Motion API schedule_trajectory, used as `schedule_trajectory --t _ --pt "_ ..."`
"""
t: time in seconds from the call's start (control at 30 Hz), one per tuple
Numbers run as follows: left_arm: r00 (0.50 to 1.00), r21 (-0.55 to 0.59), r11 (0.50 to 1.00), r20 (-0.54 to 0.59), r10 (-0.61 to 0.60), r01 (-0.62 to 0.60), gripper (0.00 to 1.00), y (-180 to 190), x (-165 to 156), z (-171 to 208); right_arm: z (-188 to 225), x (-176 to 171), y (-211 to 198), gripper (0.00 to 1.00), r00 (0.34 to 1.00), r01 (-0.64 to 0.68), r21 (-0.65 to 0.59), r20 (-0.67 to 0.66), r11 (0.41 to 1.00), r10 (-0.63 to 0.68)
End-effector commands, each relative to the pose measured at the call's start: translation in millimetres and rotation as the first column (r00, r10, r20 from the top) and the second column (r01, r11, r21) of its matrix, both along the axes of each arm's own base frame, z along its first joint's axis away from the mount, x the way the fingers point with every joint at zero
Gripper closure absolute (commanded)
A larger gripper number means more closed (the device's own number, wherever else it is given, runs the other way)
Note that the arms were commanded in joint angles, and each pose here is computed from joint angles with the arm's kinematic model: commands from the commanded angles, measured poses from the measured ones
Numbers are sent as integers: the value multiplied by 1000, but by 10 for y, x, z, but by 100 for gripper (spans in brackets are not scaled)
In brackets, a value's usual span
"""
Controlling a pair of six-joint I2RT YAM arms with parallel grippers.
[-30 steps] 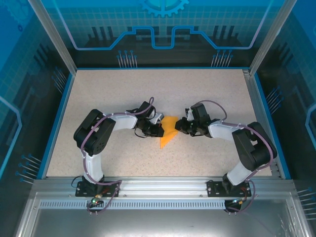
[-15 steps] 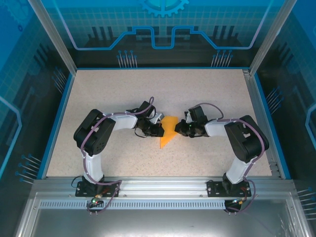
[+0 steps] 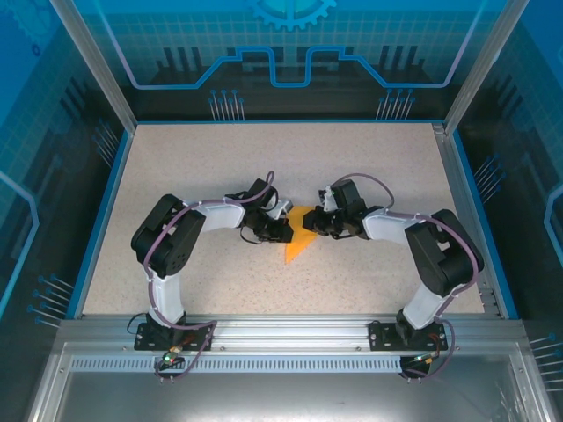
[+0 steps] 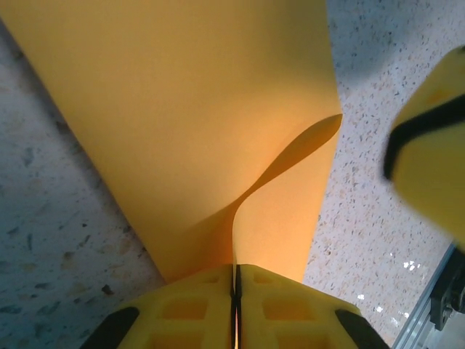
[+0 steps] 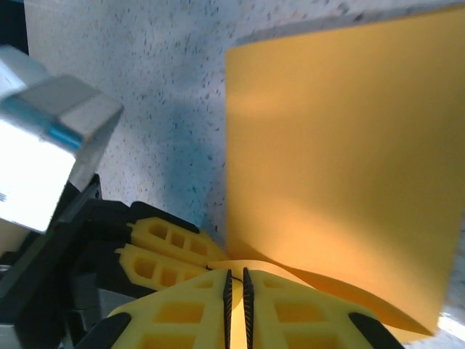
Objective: Fold a paper plane with a square sheet of paper (pick it up from the middle)
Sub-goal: Third fold the triangle at the center of the table.
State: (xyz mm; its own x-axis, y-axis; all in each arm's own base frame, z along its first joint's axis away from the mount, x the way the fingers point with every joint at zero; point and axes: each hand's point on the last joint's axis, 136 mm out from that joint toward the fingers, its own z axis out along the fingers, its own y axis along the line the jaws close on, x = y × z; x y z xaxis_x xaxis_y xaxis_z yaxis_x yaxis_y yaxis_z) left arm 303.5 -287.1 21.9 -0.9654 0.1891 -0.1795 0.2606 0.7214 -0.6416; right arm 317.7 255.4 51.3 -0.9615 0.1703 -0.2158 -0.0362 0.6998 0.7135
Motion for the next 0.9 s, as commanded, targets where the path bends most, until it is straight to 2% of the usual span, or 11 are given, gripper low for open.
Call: schedule_trajectory --t 0.0,0.2,0.4,0.57,0.67,0.77,0.87 --pt "1000 -16 1000 10 -17 18 90 -35 37 89 -219 -100 25 85 998 -26 -22 -59 999 25" --pt "1000 -13 1000 8 -18 19 90 -25 27 82 -519 -170 -49 87 994 -18 -72 -112 997 10" --pt "1000 8 1000 15 -6 6 88 13 31 64 -602 -164 -95 86 992 -11 -107 -123 994 -2" --pt "996 1 1000 84 29 -30 81 44 89 276 -637 -197 -123 86 992 -15 -129 -127 992 -2" --pt "988 21 996 129 81 -84 71 146 130 398 -649 -206 -148 86 991 -14 -141 -130 990 -5" --pt "981 -3 991 142 135 -136 70 198 113 536 -652 -207 -152 86 991 -11 -146 -131 989 -9" --pt "985 -90 988 104 138 -129 73 108 15 662 -634 -203 -158 86 992 -4 -146 -126 989 -14"
